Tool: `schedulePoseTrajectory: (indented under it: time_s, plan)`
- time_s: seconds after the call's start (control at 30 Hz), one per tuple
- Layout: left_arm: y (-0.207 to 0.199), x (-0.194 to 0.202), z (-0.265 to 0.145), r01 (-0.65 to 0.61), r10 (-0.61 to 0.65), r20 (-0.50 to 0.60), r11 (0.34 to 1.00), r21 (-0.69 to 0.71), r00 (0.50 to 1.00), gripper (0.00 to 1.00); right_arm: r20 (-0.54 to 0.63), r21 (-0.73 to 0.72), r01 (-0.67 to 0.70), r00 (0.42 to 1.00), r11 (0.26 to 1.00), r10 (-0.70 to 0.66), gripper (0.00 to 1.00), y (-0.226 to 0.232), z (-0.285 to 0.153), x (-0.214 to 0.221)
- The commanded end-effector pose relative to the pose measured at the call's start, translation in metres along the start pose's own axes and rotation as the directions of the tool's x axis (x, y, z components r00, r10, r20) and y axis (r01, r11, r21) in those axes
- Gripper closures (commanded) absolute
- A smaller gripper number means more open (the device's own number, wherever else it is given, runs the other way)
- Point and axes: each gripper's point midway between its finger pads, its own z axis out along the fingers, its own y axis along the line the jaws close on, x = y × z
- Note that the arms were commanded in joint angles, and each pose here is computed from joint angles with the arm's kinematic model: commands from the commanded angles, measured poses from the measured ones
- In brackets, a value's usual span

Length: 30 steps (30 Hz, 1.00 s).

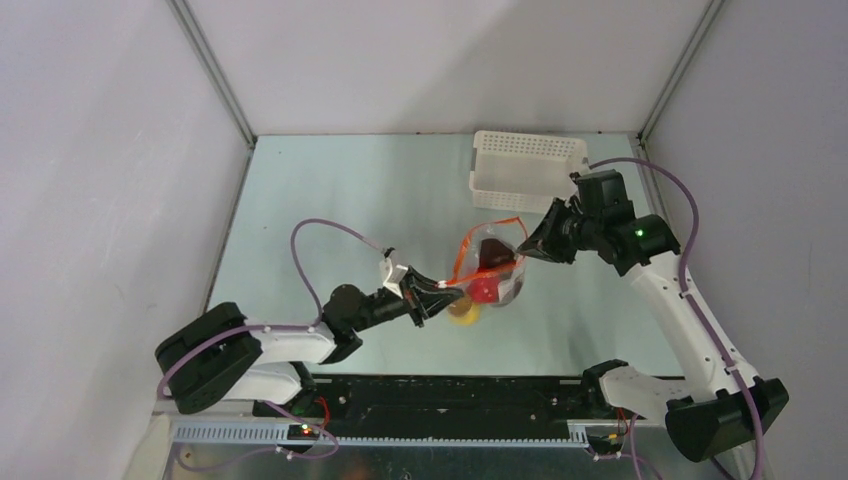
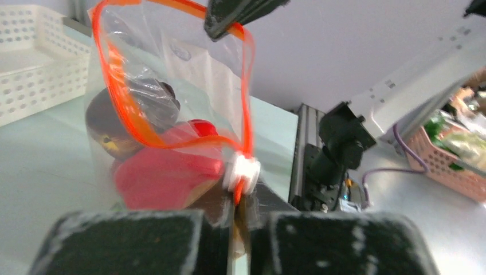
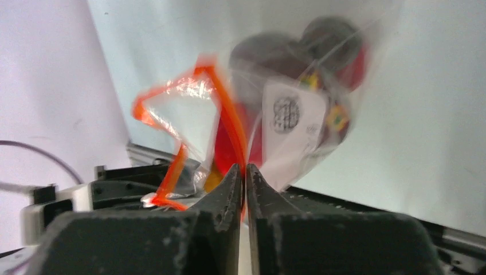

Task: Place the food in the zip-top bag and seal the zipper
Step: Zip the zipper food storage bag at the center of the board.

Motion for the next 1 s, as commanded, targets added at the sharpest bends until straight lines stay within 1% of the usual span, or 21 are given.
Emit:
schedulePoseTrajectory:
  time_s: [0.0,0.03,0.07,0.1,0.13,0.17,0.2,0.37,0.4,0.43,0.47,0.53,0.57,0.63,0.67,0.7,0.8,0.83,0.87,0.93,0.97]
  plan:
    - [-0.03,-0.011,0.003,-0.085,0.094,-0.056,0.984,0.155,0.994,1.0,0.079,-0.03,0.112,0.991,0.993,-0.11,0.81,-0.003,-0.014,-0.009]
    - [-0.034,-0.017,0.008,-0.116,0.13,-0.071,0.977,0.178,0.989,1.0,0.104,-0.047,0.19,0.977,0.981,-0.185,0.7,-0.001,-0.016,-0.012]
    - [-0.029,-0.003,0.004,-0.091,0.116,-0.169,0.984,0.153,0.979,1.0,0.149,-0.08,0.253,0.959,0.964,-0.24,0.64,0.007,-0.023,-0.016]
    - [-0.03,-0.014,0.011,-0.134,0.161,-0.169,0.978,0.159,0.972,1.0,0.175,-0.092,0.352,0.926,0.931,-0.333,0.59,0.01,-0.027,-0.018]
    - [-0.027,-0.014,0.01,-0.152,0.182,-0.22,0.977,0.148,0.958,1.0,0.226,-0.123,0.455,0.878,0.882,-0.421,0.45,0.019,-0.036,-0.02]
    - [-0.027,-0.016,0.01,-0.166,0.197,-0.23,0.975,0.145,0.953,1.0,0.257,-0.132,0.497,0.853,0.858,-0.455,0.41,0.023,-0.041,-0.021]
    - [-0.028,-0.02,0.007,-0.191,0.222,-0.238,0.971,0.147,0.946,1.0,0.316,-0.143,0.567,0.803,0.811,-0.506,0.34,0.032,-0.052,-0.024]
    - [-0.02,-0.031,0.004,-0.255,0.27,-0.224,0.962,0.093,0.936,1.0,0.502,-0.183,0.723,0.651,0.666,-0.569,0.13,0.066,-0.09,-0.028]
    - [-0.019,-0.033,0.005,-0.263,0.277,-0.223,0.961,0.089,0.935,1.0,0.549,-0.198,0.761,0.608,0.618,-0.574,0.05,0.077,-0.101,-0.027]
    - [-0.018,-0.032,0.005,-0.26,0.273,-0.236,0.962,0.085,0.933,1.0,0.569,-0.203,0.781,0.585,0.591,-0.578,0.03,0.081,-0.106,-0.025]
    - [-0.018,-0.033,0.006,-0.261,0.274,-0.239,0.962,0.085,0.932,1.0,0.603,-0.212,0.813,0.545,0.542,-0.582,0.01,0.089,-0.114,-0.023]
    - [-0.018,-0.031,0.006,-0.259,0.273,-0.25,0.962,0.089,0.929,1.0,0.626,-0.246,0.859,0.495,0.449,-0.603,0.01,0.099,-0.121,-0.012]
    - [-0.018,-0.031,0.006,-0.258,0.272,-0.255,0.962,0.088,0.928,1.0,0.619,-0.298,0.875,0.482,0.383,-0.62,0.01,0.103,-0.122,0.001]
    - [-0.018,-0.03,0.005,-0.264,0.279,-0.262,0.96,0.093,0.924,1.0,0.624,-0.342,0.907,0.414,0.245,-0.663,0.03,0.107,-0.122,0.018]
    - [-0.018,-0.032,0.006,-0.268,0.284,-0.259,0.959,0.096,0.923,1.0,0.624,-0.362,0.909,0.402,0.207,-0.67,0.03,0.109,-0.122,0.023]
    - [-0.019,-0.034,0.006,-0.276,0.293,-0.258,0.956,0.101,0.921,1.0,0.624,-0.386,0.911,0.376,0.149,-0.685,0.04,0.11,-0.12,0.03]
    - [-0.022,-0.038,0.006,-0.289,0.311,-0.264,0.95,0.119,0.913,1.0,0.614,-0.431,0.902,0.326,0.041,-0.718,0.05,0.117,-0.113,0.049]
    - [-0.023,-0.039,0.006,-0.29,0.313,-0.269,0.949,0.12,0.911,1.0,0.599,-0.435,0.9,0.301,0.015,-0.742,0.05,0.117,-0.106,0.053]
    - [-0.024,-0.039,0.006,-0.288,0.311,-0.273,0.95,0.121,0.91,1.0,0.596,-0.454,0.89,0.277,-0.032,-0.754,0.06,0.12,-0.103,0.065]
    - [-0.023,-0.04,0.005,-0.305,0.329,-0.279,0.944,0.128,0.902,1.0,0.568,-0.467,0.879,0.22,-0.091,-0.793,0.09,0.119,-0.09,0.078]
    - [-0.023,-0.041,0.005,-0.31,0.334,-0.277,0.942,0.128,0.901,1.0,0.547,-0.466,0.879,0.198,-0.099,-0.813,0.11,0.117,-0.08,0.079]
